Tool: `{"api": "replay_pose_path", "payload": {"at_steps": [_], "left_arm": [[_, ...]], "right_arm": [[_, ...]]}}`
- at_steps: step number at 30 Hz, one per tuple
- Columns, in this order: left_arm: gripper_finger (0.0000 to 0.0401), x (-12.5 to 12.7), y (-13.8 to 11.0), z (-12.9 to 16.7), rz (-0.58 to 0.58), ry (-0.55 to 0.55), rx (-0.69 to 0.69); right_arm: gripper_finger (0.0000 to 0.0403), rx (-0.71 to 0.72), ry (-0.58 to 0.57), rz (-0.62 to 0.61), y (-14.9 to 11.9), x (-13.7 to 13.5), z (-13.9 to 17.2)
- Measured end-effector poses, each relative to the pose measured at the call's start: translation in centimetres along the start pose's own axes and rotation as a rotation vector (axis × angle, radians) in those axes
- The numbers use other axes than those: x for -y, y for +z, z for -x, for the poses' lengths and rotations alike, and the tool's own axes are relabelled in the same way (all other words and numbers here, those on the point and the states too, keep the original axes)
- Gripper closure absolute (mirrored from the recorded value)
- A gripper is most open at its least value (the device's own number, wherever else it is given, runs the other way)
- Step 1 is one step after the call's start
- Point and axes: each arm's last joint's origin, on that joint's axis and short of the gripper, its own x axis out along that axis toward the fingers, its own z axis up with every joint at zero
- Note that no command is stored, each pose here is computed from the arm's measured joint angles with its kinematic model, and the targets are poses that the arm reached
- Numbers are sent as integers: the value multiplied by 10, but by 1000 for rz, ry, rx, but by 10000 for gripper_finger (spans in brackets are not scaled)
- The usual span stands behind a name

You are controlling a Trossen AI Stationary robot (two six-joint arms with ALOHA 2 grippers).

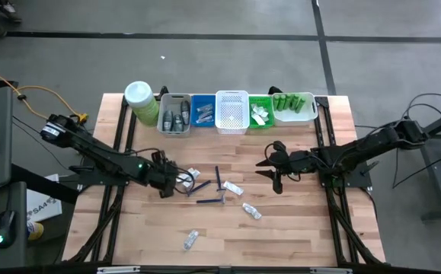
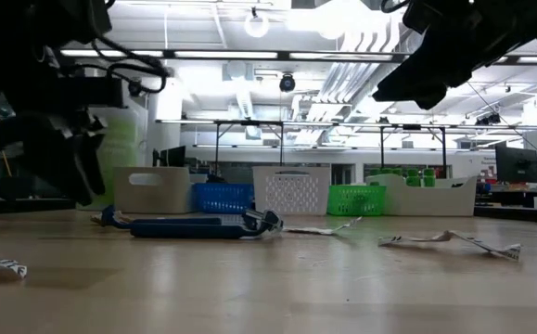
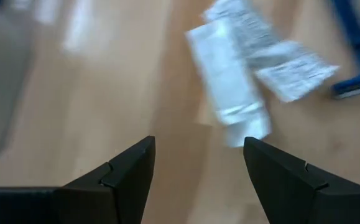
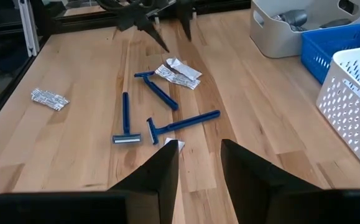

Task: Pick & Place Travel size toiletries
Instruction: Put the white bandage pack into the green bin

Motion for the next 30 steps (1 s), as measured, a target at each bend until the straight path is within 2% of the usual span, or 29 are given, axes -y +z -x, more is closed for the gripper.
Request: {"api": "replay_pose_path", "payload": {"at_steps": [4,8,13,15,21,27,30], "left_arm": [[158,4,1,0,-1,-96,-16],[158,-6,6,-5,163,-82,-39],[158,-32,19,-19,310,-154,-101],[158,-44,23,-24,334,-215,-126],[158,-72,29,-32,350,-516,-182],[158,-92,19,-35,439,-541,-288],[158,-93,17,-38,459,-643,-268]], "right_arm": [[289,-1,0,0,0,0,0],[289,-7,12,-3,-1,0,0],[289,-19,11,1,-2,0,0],[289,-19,11,1,-2,0,0],[289,-47,4,11,-4,1,0],[289,-63,-6,-3,-6,1,0],[289,-63,-5,-3,-6,1,0]]}}
